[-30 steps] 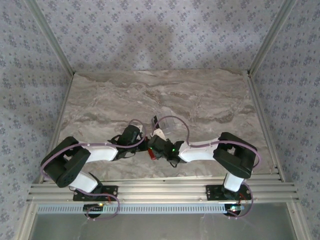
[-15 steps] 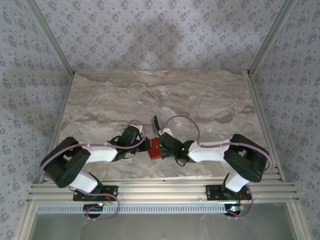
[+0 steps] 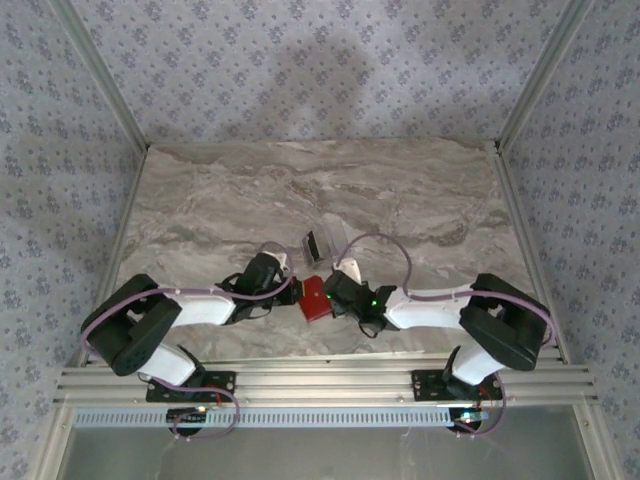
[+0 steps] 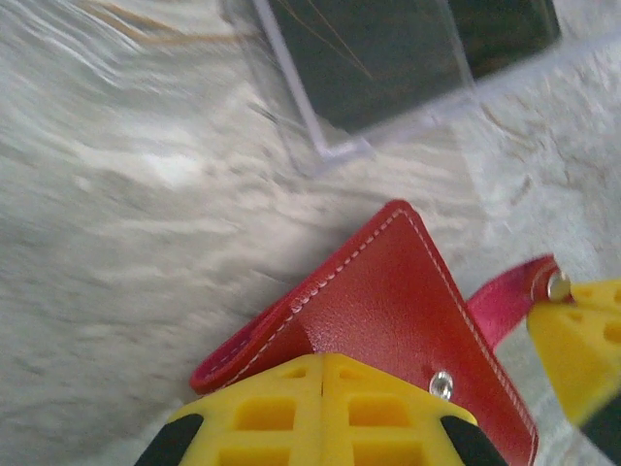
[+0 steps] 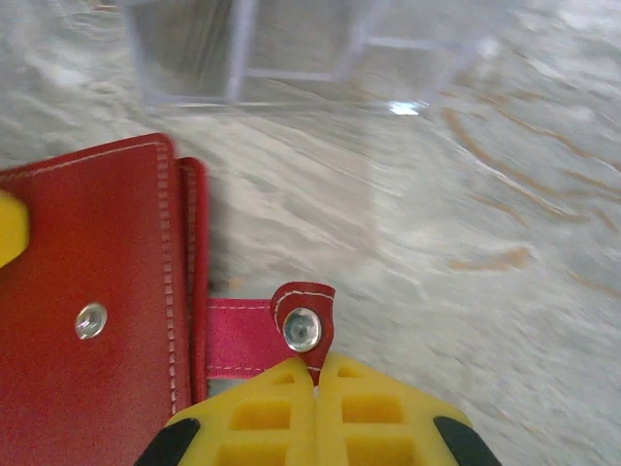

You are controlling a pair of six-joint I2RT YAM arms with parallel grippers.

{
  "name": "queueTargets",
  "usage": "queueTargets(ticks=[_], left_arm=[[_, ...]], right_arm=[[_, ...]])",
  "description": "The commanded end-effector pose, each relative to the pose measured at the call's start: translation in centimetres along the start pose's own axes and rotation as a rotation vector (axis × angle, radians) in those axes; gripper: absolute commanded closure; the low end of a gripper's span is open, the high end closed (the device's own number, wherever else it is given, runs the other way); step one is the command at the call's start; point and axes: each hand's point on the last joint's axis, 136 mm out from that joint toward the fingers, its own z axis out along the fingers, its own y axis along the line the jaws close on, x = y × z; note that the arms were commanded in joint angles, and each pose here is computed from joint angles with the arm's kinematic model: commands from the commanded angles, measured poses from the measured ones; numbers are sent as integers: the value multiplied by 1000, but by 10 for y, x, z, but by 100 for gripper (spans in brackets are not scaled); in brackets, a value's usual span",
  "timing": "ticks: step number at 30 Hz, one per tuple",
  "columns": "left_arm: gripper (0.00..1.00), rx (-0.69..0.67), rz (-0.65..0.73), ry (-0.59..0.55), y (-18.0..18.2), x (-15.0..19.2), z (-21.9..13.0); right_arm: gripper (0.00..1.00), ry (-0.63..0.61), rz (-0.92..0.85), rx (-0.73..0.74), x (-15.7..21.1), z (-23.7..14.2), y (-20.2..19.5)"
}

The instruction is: Put the credit cards into the card holder

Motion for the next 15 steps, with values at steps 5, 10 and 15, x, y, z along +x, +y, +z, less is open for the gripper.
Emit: queueTargets(ticks=[5, 10, 15], left_arm=[[100, -75, 68, 166, 10, 49, 11], [100, -78, 78, 178, 6, 52, 18], [100, -76, 82, 182, 5, 54, 20]], right_arm=[[100, -98, 208, 206, 19, -14, -73], [65, -132, 218, 267, 13, -29, -89], [66, -224, 139, 255, -13, -62, -78]])
